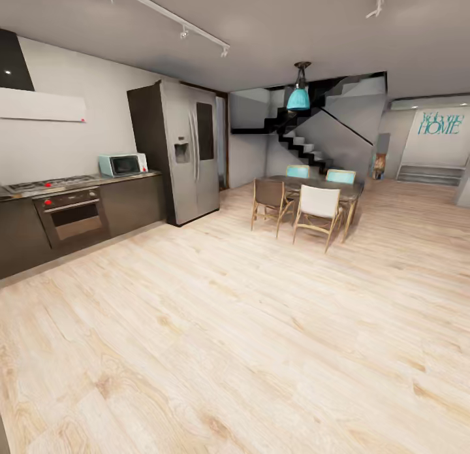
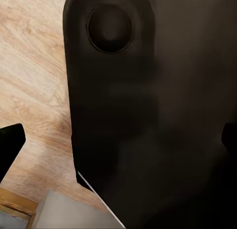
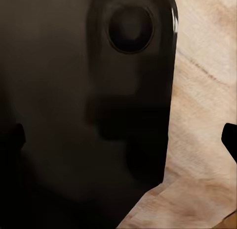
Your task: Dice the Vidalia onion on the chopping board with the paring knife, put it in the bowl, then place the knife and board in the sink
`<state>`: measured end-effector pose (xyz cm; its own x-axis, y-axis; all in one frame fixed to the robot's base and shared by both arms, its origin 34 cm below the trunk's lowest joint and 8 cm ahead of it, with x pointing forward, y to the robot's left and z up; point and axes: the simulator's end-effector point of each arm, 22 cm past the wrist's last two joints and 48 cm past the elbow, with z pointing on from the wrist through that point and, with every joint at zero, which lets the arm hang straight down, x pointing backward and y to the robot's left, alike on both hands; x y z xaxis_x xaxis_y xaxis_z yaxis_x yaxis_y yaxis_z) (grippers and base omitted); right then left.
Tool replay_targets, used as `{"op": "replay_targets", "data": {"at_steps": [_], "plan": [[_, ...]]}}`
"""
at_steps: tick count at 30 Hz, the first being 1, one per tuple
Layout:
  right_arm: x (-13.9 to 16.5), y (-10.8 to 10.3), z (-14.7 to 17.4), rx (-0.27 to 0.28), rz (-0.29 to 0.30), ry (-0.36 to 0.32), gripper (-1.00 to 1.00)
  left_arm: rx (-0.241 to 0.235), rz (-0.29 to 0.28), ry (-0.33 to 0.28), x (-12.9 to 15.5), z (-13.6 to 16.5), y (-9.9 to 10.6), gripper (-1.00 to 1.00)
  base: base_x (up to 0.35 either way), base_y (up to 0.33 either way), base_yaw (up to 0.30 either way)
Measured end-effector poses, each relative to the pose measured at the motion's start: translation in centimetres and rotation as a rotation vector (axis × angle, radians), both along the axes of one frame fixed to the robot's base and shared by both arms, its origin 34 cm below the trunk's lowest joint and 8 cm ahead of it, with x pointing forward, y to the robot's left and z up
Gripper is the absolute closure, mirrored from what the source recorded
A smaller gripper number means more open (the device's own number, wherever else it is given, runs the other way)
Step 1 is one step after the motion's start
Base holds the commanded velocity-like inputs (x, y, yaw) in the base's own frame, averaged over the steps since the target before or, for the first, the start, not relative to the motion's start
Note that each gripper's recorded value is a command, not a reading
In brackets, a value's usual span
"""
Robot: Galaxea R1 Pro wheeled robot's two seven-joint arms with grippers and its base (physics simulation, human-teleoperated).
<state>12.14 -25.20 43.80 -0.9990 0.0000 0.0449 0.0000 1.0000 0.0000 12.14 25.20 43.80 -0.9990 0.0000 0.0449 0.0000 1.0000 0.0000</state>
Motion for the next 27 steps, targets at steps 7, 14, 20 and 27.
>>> {"op": "replay_targets", "data": {"at_steps": [7,14,20,27], "plan": [[0.6,2.8,0.0,0.034,0.003,-0.017,-1.00,0.018,0.000,-0.014,0.4,0.0,1.4,-1.00,0.000,0.000,0.000],[0.8,5.0,0.1,0.061,0.000,-0.021,-1.00,0.023,0.002,-0.035,1.4,0.0,1.8,-1.00,0.000,0.000,0.000],[2.2,3.8,0.1,0.047,0.001,-0.059,-1.00,0.023,0.002,-0.054,2.3,0.0,1.8,-1.00,0.000,0.000,0.000],[4.9,2.8,0.1,0.034,0.000,-0.137,-1.00,0.029,0.002,-0.092,4.1,0.0,2.2,-1.00,0.000,0.000,0.000]]}}
